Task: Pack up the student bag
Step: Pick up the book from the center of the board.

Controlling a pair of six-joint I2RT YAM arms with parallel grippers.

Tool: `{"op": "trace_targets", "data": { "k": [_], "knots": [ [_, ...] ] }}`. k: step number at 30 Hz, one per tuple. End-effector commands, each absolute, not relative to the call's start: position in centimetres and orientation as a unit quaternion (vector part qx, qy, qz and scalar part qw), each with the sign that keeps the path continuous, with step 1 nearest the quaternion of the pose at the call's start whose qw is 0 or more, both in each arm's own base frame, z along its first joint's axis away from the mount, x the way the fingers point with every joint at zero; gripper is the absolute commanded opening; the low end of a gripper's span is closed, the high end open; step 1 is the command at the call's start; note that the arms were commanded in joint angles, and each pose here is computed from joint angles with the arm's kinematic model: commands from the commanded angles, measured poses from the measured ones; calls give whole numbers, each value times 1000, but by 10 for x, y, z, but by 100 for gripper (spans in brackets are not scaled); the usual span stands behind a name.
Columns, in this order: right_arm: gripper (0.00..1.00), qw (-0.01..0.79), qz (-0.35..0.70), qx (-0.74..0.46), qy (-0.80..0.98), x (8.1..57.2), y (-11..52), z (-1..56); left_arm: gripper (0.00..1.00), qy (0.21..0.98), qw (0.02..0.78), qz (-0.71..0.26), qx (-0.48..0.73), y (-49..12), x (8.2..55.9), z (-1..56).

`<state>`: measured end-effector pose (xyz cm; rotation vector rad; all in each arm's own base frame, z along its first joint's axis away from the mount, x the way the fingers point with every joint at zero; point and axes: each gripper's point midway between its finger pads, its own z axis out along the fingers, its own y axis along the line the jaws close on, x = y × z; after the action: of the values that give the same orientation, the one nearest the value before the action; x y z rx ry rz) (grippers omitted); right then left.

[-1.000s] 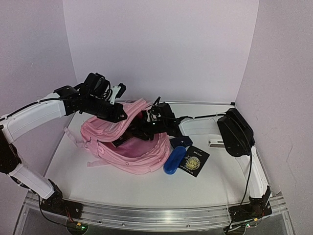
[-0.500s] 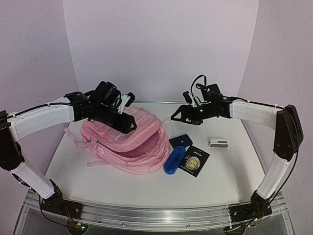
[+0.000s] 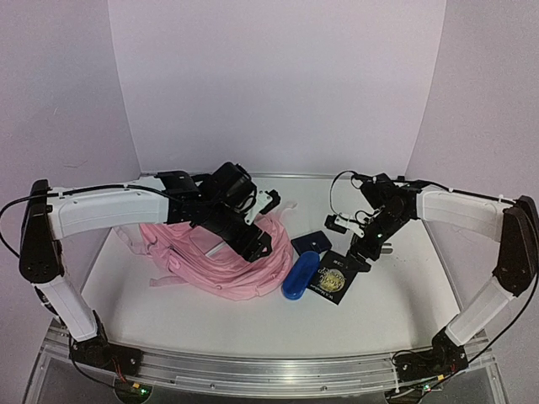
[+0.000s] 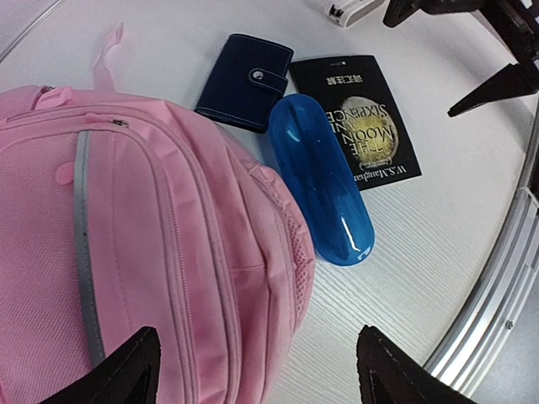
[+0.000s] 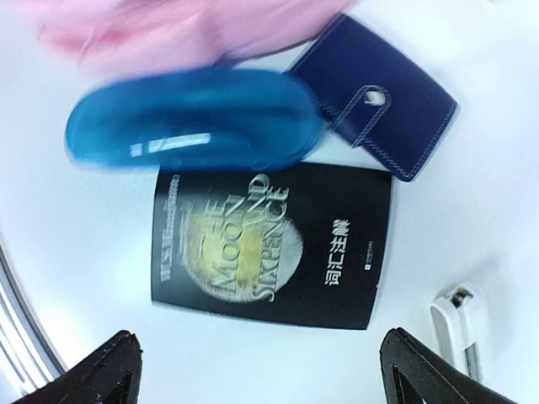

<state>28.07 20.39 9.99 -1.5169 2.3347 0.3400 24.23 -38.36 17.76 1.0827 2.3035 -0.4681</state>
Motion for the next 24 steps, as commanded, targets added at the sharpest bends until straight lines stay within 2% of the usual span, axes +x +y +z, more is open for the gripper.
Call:
{"op": "trace_targets", "data": {
  "k": [1, 10, 24],
  "knots": [
    [98, 188, 86, -711, 672, 277, 209, 112, 81, 835, 294, -239, 399, -404, 236, 213],
    [98, 104, 62, -812, 571, 285, 215, 73, 82, 833, 316, -275, 362, -388, 225, 236],
    [98, 65, 19, -894, 444, 284, 240, 31, 82, 835, 327, -282, 341, -376, 221, 242]
  ]
}}
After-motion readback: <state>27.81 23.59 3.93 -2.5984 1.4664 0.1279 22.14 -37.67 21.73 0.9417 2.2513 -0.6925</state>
